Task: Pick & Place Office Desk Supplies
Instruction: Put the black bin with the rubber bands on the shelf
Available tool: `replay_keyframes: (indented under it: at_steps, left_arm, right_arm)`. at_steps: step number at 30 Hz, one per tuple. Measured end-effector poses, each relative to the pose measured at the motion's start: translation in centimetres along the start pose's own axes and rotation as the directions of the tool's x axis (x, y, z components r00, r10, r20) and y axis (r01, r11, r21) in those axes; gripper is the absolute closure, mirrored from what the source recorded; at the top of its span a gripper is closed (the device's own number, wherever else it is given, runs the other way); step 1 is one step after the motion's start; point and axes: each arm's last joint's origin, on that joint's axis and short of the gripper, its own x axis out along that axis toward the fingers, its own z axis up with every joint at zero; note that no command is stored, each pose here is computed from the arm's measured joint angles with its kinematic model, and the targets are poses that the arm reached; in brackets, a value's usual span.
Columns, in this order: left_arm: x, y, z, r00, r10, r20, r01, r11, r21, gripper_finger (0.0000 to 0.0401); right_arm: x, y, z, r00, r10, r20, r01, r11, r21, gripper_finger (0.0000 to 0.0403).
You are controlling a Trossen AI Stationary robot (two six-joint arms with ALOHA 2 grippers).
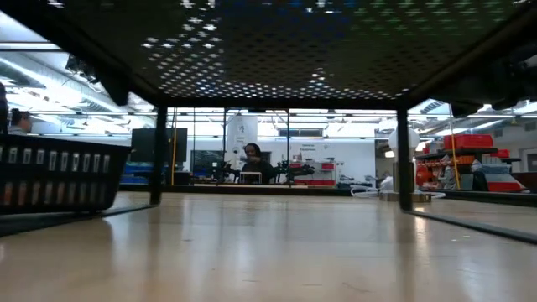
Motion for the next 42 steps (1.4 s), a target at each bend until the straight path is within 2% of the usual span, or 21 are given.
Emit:
replay_keyframes:
  at_steps: [9,23,29,36,42]
  left_arm:
    - [1.4,1.3,2.0,0.996,-0.047,0.070,0.044,0.998,0.044,0.0400]
    - [2.5,2.8,4.3,0.974,-0.056,0.220,0.024,0.989,0.143,0.0400]
    - [1.1,3.1,3.7,0.976,0.014,0.217,-0.033,0.996,0.081,0.0400]
    - [-2.0,2.3,1.2,0.981,0.090,0.170,-0.086,0.996,-0.033,0.0399]
    - [-2.7,0.5,-1.6,0.995,0.103,0.009,-0.099,0.974,-0.203,0.0398]
  right_arm:
    - [0.0,0.0,0.0,1.000,0.011,-0.001,-0.011,1.000,-0.016,0.0396]
    - [0.0,0.1,0.1,0.999,0.045,0.003,-0.045,0.999,-0.013,0.0396]
    - [0.0,0.2,0.0,0.999,0.052,0.002,-0.052,0.999,-0.012,0.0396]
    - [0.0,0.1,0.0,0.999,0.052,0.000,-0.052,0.999,-0.012,0.0396]
    - [0.0,0.1,0.0,0.999,0.052,-0.002,-0.052,0.999,-0.012,0.0396]
